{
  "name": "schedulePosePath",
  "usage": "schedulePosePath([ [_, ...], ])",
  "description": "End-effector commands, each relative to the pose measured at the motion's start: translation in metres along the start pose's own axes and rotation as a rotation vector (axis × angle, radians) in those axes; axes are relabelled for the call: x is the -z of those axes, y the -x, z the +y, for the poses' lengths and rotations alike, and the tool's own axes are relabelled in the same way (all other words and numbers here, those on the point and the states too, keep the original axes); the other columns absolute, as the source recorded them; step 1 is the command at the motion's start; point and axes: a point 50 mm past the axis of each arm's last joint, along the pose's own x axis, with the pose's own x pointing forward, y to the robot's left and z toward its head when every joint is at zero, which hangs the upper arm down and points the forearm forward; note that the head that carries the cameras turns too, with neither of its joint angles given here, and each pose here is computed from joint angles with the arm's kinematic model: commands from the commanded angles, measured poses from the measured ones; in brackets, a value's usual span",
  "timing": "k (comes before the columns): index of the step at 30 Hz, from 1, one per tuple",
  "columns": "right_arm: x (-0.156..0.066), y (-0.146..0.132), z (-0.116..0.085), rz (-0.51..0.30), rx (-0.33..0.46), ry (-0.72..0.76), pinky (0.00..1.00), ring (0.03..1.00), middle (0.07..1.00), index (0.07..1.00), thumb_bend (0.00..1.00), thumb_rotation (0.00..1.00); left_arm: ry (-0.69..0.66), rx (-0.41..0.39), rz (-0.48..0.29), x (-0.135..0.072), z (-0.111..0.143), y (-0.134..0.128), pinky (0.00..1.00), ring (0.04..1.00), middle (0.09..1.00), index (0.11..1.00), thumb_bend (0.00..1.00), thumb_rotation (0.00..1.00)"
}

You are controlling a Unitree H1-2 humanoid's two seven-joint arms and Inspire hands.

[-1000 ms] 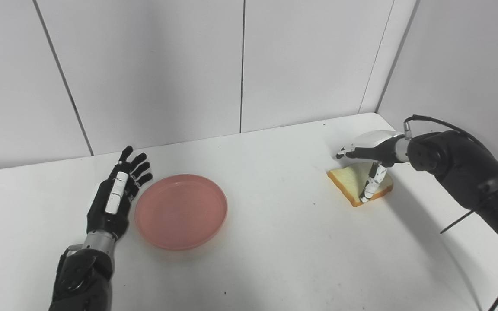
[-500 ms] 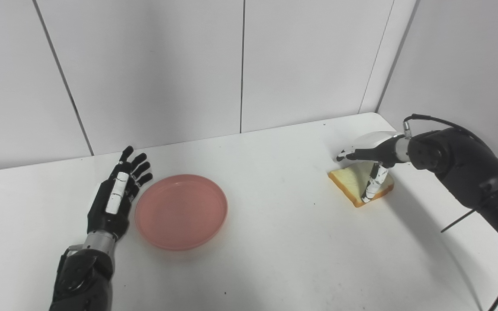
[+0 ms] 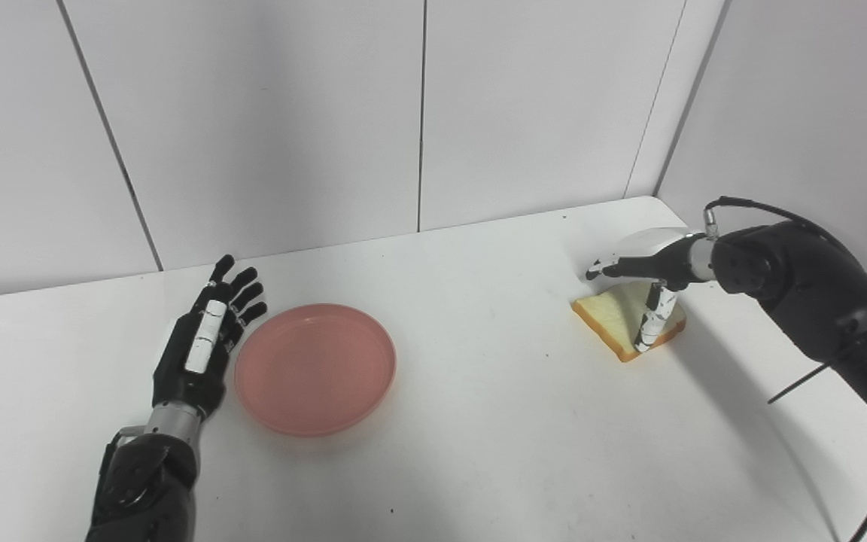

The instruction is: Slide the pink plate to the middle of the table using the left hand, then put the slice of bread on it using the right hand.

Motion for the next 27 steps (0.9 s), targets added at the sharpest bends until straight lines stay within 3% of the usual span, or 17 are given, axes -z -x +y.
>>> schedulePosePath([
  [1,0.014,0.022,-0.029,0.047,0.075,0.022,0.95,0.997,0.991,0.941,1.0,0.29,-0.02,0.007,-0.019,-0.002,-0.001,-0.001,0.85,0.893,0.891,0.935,0.88,0.72],
  [6,0.015,0.023,-0.03,0.033,0.07,0.006,0.95,0.99,0.988,0.94,1.0,0.31,-0.026,0.007,-0.019,-0.003,-0.001,-0.001,0.85,0.889,0.889,0.933,0.88,0.72],
  [10,0.017,0.025,-0.032,0.014,0.071,-0.028,0.86,0.972,0.977,0.931,1.0,0.31,-0.035,0.007,-0.016,-0.002,0.0,-0.001,0.85,0.891,0.891,0.933,0.88,0.72],
  [14,0.018,0.025,-0.035,0.013,0.066,0.001,0.84,0.963,0.973,0.938,1.0,0.36,-0.037,0.006,-0.016,-0.002,0.0,-0.001,0.84,0.887,0.887,0.93,0.89,0.72],
  [21,0.018,0.021,-0.029,0.049,0.052,0.054,0.94,0.984,0.981,0.939,1.0,0.34,-0.038,0.009,-0.017,-0.002,0.0,0.0,0.84,0.887,0.887,0.933,0.88,0.72],
  [27,0.016,0.017,-0.022,0.058,0.032,0.084,0.99,0.996,0.991,0.934,1.0,0.4,-0.04,0.01,-0.016,-0.002,0.0,0.001,0.84,0.894,0.892,0.938,0.87,0.72],
])
